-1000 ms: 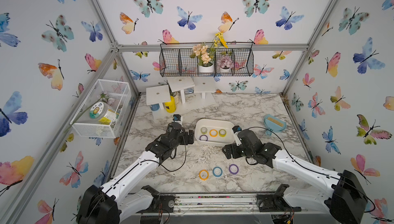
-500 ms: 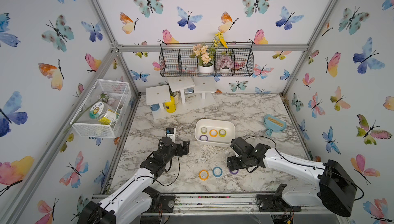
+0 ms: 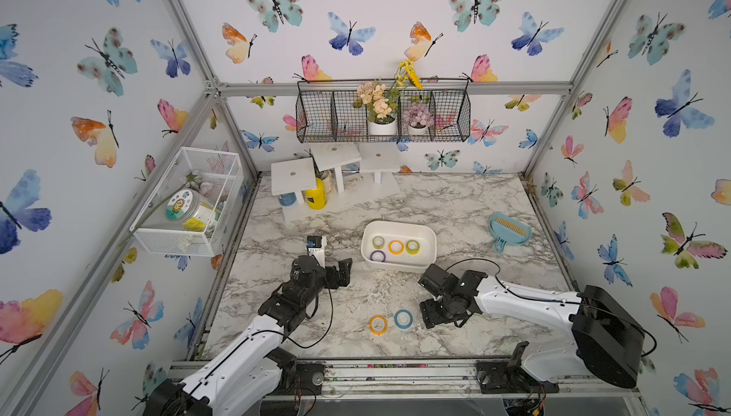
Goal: Put the transparent tape into the storage box
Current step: Pick up the tape at the center of the board, then place the tape in the storage box, then pick up the tape at the center of the board.
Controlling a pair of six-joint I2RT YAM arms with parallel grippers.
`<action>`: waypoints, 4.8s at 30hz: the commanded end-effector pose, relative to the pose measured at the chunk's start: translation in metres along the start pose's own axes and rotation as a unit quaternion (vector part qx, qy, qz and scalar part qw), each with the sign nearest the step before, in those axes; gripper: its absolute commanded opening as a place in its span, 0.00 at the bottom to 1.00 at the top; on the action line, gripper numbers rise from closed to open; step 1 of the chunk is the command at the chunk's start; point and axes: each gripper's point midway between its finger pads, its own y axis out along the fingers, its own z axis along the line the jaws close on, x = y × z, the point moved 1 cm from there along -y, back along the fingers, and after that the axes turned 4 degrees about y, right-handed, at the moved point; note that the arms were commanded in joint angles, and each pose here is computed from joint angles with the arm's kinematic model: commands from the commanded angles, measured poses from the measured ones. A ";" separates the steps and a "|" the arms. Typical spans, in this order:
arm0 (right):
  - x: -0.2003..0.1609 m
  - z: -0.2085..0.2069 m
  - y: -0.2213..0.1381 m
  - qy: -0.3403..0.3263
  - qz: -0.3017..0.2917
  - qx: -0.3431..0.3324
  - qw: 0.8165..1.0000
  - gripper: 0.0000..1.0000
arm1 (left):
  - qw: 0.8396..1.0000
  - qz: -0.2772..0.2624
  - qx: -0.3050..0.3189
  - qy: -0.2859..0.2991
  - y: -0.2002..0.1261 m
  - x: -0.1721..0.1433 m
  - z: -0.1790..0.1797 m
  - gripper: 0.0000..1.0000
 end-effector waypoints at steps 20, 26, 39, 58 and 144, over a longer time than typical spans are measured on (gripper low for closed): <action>0.005 -0.003 0.013 -0.017 0.005 -0.071 0.997 0.70 | 1.000 0.014 0.009 0.008 0.009 -0.004 0.003 0.99; 0.007 -0.003 0.015 -0.020 0.004 -0.082 0.996 0.67 | 1.000 0.013 0.010 0.008 0.009 -0.004 0.004 0.99; 0.000 -0.011 0.022 -0.014 0.013 -0.098 0.995 0.59 | 1.000 0.016 0.010 0.009 0.010 -0.005 0.004 0.99; 0.036 -0.001 -0.031 -0.035 -0.052 -0.082 0.995 0.60 | 1.000 0.014 0.012 0.009 0.009 -0.005 0.005 0.99; 0.047 0.087 -0.044 -0.086 -0.089 0.077 0.989 0.89 | 1.000 0.011 0.005 0.011 0.009 -0.007 0.003 0.99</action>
